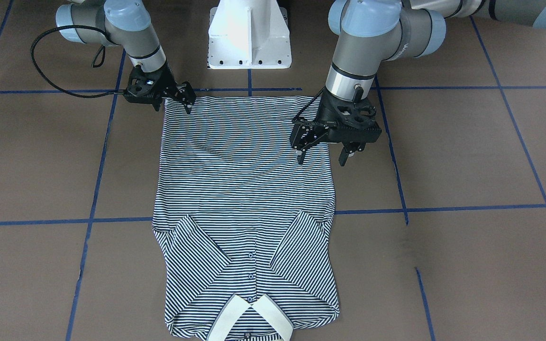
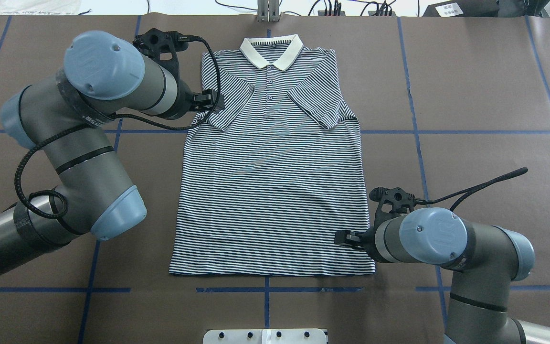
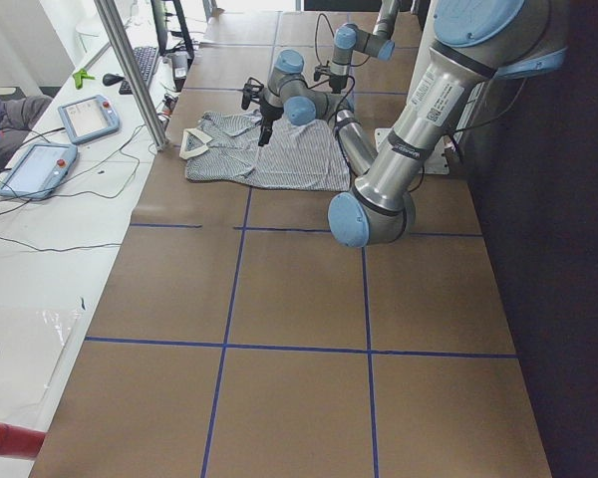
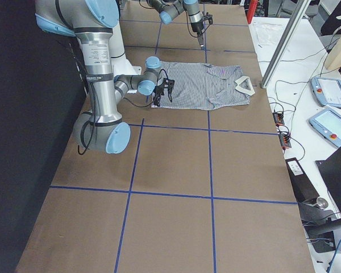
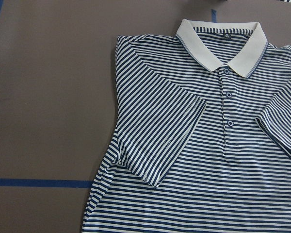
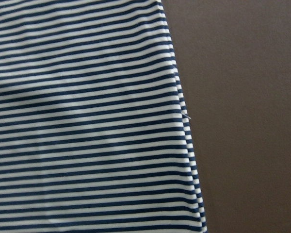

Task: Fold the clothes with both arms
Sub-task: 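Move both grippers down to the shirt hem corners nearest the robot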

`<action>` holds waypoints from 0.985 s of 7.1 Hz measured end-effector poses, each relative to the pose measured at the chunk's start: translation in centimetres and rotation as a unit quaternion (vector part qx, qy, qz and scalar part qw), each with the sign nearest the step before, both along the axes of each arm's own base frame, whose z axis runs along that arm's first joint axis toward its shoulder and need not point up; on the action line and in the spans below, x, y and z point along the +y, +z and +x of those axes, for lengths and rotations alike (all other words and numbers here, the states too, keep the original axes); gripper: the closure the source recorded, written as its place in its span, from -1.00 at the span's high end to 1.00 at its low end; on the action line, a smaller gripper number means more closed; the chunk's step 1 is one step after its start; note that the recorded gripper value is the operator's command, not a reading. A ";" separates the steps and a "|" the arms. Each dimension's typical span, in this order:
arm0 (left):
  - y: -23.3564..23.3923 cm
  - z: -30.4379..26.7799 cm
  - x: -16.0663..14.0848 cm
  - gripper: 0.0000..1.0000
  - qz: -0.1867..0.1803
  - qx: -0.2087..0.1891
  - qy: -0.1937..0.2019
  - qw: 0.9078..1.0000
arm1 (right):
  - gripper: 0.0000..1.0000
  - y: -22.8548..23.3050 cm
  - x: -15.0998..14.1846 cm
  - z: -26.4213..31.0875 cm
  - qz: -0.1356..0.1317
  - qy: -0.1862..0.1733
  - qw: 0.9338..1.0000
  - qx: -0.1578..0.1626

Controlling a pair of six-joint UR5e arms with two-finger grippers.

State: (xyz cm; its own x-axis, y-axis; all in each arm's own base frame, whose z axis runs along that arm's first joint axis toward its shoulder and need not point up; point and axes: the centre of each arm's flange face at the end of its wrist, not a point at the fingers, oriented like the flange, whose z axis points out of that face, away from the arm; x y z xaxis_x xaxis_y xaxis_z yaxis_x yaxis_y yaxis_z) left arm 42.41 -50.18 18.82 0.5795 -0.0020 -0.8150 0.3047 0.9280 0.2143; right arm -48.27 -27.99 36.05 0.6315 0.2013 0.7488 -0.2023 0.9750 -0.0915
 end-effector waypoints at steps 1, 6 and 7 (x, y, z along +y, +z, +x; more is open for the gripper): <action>-0.1 -0.1 0.0 1.00 0.001 0.001 -0.001 1.000 | 0.91 0.7 0.5 0.0 -0.003 -0.001 1.000 0.007; -0.4 -0.3 0.2 1.00 0.003 0.004 -0.001 1.000 | -0.61 1.9 1.0 0.2 -0.009 -0.006 1.000 0.022; -0.2 -0.4 0.2 1.00 0.002 0.003 -0.001 1.000 | -0.78 1.8 1.0 0.2 -0.009 -0.006 1.000 0.022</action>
